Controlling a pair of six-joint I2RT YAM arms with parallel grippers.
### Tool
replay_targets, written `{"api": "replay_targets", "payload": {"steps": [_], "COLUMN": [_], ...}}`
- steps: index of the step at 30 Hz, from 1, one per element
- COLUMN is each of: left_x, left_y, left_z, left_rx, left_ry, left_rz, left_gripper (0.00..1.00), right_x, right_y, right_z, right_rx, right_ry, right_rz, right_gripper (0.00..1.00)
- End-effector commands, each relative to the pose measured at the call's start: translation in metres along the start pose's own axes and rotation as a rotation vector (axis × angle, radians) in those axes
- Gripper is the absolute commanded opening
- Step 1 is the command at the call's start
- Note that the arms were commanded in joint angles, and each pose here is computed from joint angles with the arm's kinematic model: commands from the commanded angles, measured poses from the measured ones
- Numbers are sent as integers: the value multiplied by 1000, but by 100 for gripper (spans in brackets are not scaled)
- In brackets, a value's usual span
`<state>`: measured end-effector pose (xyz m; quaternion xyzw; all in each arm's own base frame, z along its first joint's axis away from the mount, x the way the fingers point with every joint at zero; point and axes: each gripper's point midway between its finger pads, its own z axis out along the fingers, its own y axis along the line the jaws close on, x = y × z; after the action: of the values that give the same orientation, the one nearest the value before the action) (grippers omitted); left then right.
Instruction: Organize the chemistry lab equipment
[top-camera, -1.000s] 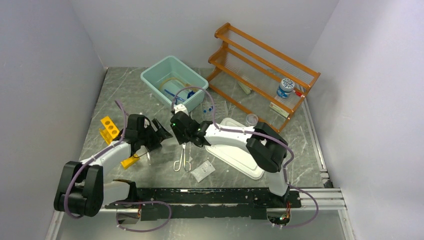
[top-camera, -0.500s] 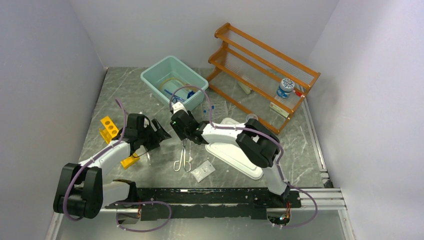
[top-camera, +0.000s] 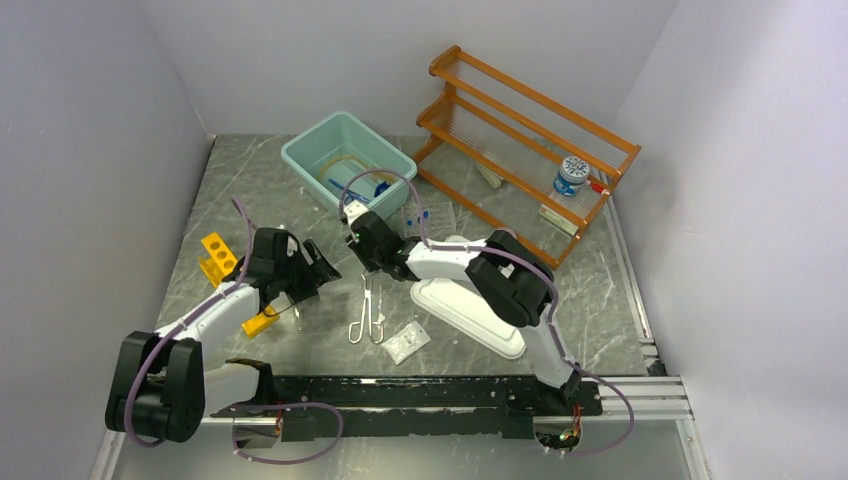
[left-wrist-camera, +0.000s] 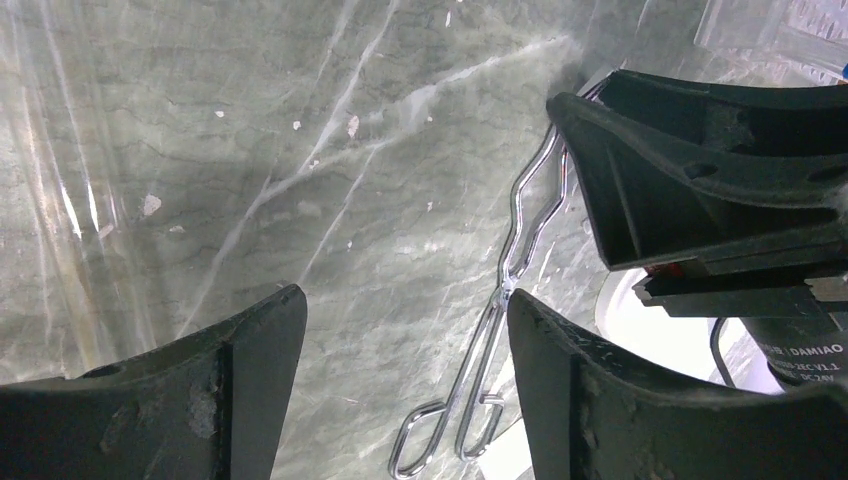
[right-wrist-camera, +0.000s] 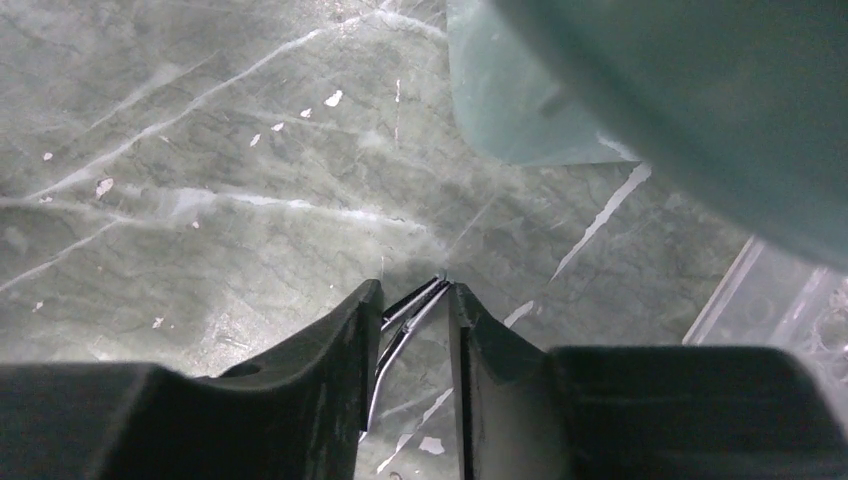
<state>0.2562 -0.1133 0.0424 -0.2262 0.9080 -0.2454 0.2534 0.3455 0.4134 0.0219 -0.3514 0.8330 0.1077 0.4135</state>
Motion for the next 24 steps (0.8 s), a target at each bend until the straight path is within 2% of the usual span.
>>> {"api": "replay_targets", "payload": {"steps": [1, 7, 12, 24], "left_x": [-11, 3, 12, 33], "left_y": [-3, -2, -9, -52], "left_z": [-3, -1, 1, -17], "left_rx": [-3, 48, 116, 434], "left_ry": [-30, -14, 13, 75], "left_rz": [18, -3, 3, 18], "left_gripper": [77, 77, 77, 82], "right_x": [-3, -10, -30, -70], "right_y": [8, 6, 5, 33], "right_z": [7, 4, -6, -49], "right_rx": [-61, -64, -63, -265], "right_ry": [-17, -20, -35, -78], "right_rz": [-23, 6, 71, 309], "right_gripper": [29, 10, 1, 0]}}
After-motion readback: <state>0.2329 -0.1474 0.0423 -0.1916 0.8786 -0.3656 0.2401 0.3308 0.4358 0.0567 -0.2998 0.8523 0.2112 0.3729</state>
